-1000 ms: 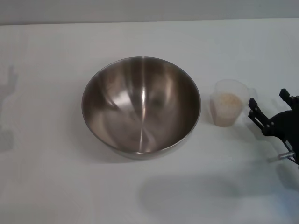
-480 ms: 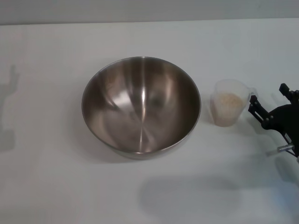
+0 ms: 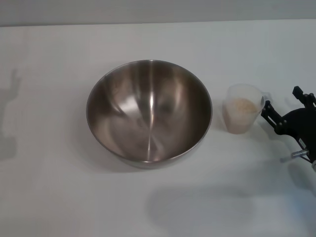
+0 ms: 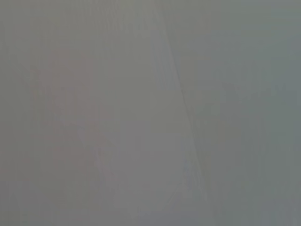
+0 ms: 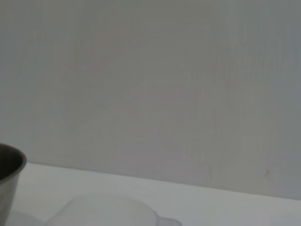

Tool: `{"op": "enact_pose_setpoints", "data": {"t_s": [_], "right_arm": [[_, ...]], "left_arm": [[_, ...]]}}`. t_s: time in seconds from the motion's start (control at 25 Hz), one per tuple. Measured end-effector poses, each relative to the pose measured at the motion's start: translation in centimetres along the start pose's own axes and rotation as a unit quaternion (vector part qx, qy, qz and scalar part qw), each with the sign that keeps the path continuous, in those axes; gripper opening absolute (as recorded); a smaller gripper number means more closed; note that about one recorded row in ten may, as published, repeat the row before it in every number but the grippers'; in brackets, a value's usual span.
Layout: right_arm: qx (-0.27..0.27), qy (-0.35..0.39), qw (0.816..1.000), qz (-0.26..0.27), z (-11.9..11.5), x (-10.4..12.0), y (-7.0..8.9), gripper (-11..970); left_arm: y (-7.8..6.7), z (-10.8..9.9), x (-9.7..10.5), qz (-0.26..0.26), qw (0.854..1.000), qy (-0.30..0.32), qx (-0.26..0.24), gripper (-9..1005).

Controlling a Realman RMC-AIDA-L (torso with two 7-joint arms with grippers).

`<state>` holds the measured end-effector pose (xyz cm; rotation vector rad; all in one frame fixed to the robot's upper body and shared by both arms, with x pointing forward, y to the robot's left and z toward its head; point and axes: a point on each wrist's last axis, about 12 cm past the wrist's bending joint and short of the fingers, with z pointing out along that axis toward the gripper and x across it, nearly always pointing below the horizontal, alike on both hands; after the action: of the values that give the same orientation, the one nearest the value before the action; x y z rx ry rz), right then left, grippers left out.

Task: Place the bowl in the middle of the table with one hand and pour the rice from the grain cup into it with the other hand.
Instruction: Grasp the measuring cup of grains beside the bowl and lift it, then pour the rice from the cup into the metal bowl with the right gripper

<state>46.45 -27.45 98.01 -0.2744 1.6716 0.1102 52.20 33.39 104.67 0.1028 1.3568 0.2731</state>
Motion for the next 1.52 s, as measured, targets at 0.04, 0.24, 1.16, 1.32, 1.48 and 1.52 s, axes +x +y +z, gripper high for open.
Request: {"op": "enact_pose_setpoints", "data": {"t_s": [0.04,0.24,1.16,1.32,1.48,1.52], "right_arm": [[-0.001,0.002,1.0,0.0,0.1,0.0,0.0,799],[-0.004,0.005,1.0,-0.001,0.4,0.0,0.1,777],[-0.003,-0.011,1.0,-0.01,0.7,-0.5,-0.1,16],[0.002,-0.069,0.998,-0.01,0.0,-1.7,-0.3,11],[0.004,-0.114,0.993,-0.011,-0.4,-2.7,-0.5,11],[0.002,-0.155,0.988,-0.018,-0.5,-3.6,-0.6,11]], "left_arm": [[0.0,0.0,0.0,0.0,1.0,0.0,0.001,811],[-0.1,0.1,0.0,0.001,1.0,0.0,0.002,811],[-0.5,0.0,0.2,0.004,1.0,0.008,0.015,811],[-0.5,-0.1,0.3,0.005,1.0,0.01,0.016,811],[-0.6,-0.3,0.4,0.005,1.0,0.012,0.018,811],[-0.6,-0.5,0.5,0.004,1.0,0.014,0.019,811]]}}
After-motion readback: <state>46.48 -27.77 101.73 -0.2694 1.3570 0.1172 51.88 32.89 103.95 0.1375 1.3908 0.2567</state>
